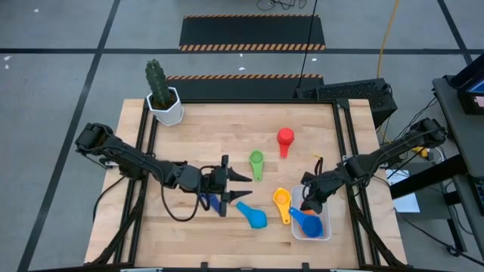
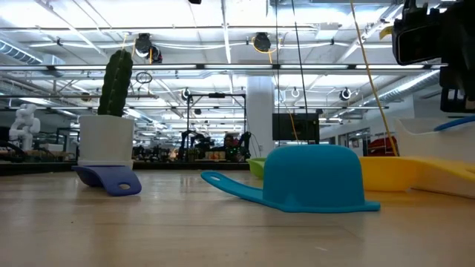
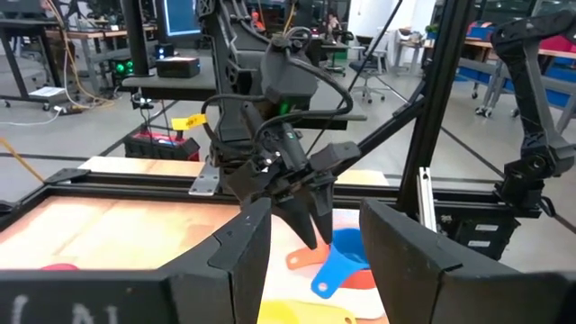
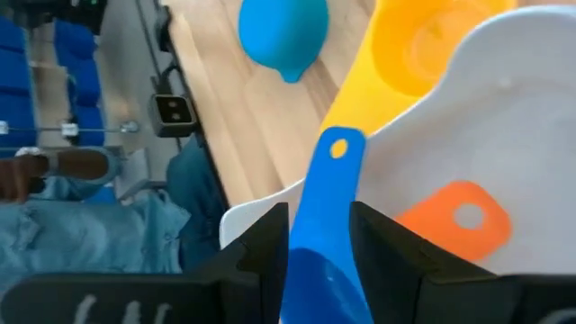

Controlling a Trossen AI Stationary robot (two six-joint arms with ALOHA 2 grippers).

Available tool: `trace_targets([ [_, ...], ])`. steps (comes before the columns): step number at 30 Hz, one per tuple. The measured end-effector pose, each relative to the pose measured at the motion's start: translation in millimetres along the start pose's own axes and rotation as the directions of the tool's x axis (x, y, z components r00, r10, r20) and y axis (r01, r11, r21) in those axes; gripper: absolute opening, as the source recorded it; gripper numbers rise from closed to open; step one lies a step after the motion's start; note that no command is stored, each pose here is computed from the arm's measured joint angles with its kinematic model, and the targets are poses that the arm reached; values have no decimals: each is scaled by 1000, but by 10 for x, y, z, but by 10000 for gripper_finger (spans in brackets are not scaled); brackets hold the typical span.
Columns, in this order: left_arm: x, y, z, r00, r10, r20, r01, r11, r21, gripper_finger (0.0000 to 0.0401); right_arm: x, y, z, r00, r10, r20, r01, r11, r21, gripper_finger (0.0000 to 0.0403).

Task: Nest measuring cups in basket
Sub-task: Stack the blue measuring cup on top of the orange measuring cup into the white bin

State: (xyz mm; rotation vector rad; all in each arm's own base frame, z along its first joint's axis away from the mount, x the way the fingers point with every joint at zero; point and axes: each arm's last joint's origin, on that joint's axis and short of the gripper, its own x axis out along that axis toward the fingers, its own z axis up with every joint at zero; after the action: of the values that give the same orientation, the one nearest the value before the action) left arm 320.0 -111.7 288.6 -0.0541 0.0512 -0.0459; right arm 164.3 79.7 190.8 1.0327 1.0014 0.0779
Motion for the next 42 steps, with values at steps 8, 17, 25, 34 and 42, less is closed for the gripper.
trace_targets([
  [8, 0, 0, -1, 1000, 0, 0, 0, 1000, 12, 172, -137, 159, 41, 994, -106, 28, 106, 994, -17, 113],
  [17, 7, 21, -1, 1000, 7, 0, -7, 999, 33, 172, 142, 722, 165, 965, -258, 43, 261, 939, -225, 104],
  [25, 8, 27, -1, 1000, 9, -1, -9, 999, 32, 173, 607, 866, 218, 869, -484, -100, 442, 852, -280, 59],
  [34, 0, 0, -3, 1000, 0, -1, 0, 1000, 20, 172, 681, 987, 99, 896, -433, -100, 402, 886, -232, 23],
  [42, 1, 0, -1, 1000, 0, 1, 0, 1000, 18, 172, 802, 952, 30, 879, -467, -101, 435, 870, -231, 4],
])
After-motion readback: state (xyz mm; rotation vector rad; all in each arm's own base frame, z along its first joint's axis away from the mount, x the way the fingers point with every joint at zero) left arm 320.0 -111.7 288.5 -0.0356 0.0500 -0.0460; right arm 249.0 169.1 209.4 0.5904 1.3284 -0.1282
